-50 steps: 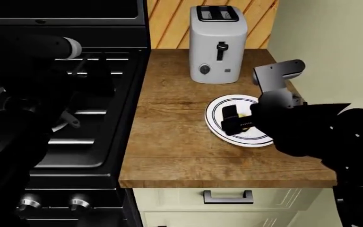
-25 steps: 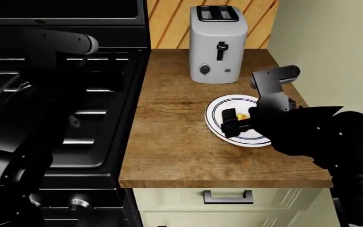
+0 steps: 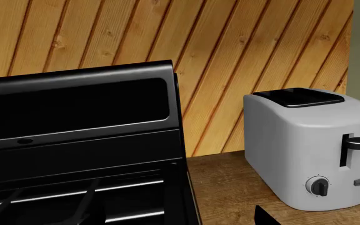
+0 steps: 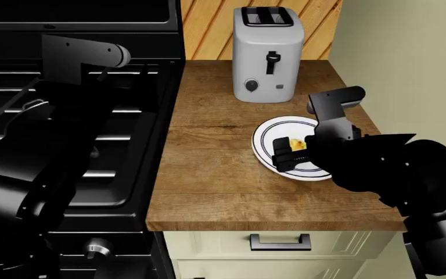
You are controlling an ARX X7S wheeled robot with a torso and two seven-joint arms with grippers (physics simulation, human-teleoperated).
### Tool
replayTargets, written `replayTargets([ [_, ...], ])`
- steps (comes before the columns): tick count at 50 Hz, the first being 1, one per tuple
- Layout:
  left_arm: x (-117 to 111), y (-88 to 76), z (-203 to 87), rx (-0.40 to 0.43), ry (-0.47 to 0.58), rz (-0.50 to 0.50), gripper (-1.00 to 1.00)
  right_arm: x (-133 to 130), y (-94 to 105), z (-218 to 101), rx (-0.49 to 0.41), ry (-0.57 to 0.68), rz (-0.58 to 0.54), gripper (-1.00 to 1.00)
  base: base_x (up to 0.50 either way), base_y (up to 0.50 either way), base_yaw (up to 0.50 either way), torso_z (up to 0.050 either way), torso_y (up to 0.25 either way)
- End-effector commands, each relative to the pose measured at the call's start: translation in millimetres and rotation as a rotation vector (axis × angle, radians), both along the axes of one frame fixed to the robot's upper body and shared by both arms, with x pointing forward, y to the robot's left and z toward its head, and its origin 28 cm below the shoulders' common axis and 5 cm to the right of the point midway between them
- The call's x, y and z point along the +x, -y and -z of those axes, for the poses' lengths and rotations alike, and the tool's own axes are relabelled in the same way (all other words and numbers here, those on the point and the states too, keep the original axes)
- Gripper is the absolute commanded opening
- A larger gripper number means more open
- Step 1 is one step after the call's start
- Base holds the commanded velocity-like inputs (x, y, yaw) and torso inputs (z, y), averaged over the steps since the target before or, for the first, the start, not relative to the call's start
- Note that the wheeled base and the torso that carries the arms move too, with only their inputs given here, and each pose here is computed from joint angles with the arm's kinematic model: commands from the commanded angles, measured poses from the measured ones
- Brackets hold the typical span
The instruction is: Frozen meat rests on a plate on the counter. Retrieve the meat and place it in a pot on a burner. Then turn the burner on.
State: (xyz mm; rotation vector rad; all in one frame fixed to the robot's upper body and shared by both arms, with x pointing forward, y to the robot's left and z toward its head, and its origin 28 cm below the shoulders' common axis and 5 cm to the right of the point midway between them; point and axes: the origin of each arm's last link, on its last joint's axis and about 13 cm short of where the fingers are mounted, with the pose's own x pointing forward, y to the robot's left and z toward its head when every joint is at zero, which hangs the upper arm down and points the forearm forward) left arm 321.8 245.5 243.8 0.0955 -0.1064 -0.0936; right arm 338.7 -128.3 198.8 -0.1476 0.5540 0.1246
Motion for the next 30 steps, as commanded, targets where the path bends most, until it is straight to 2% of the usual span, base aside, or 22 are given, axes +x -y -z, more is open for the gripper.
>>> replayTargets([
  [1,1.9,0.0,1.6,0.002,-0.004,-0.001,1.0,4.1,0.0,4.5,0.001,-0.011,-0.002,1.0,0.0,0.0,0.0,0.0,0.0],
  [30,1.2,-1.2,1.8,0.007,-0.006,-0.004,1.0,4.6,-1.1,9.2,-0.002,-0.029,-0.019,1.0,0.0,0.0,0.0,0.0,0.0],
])
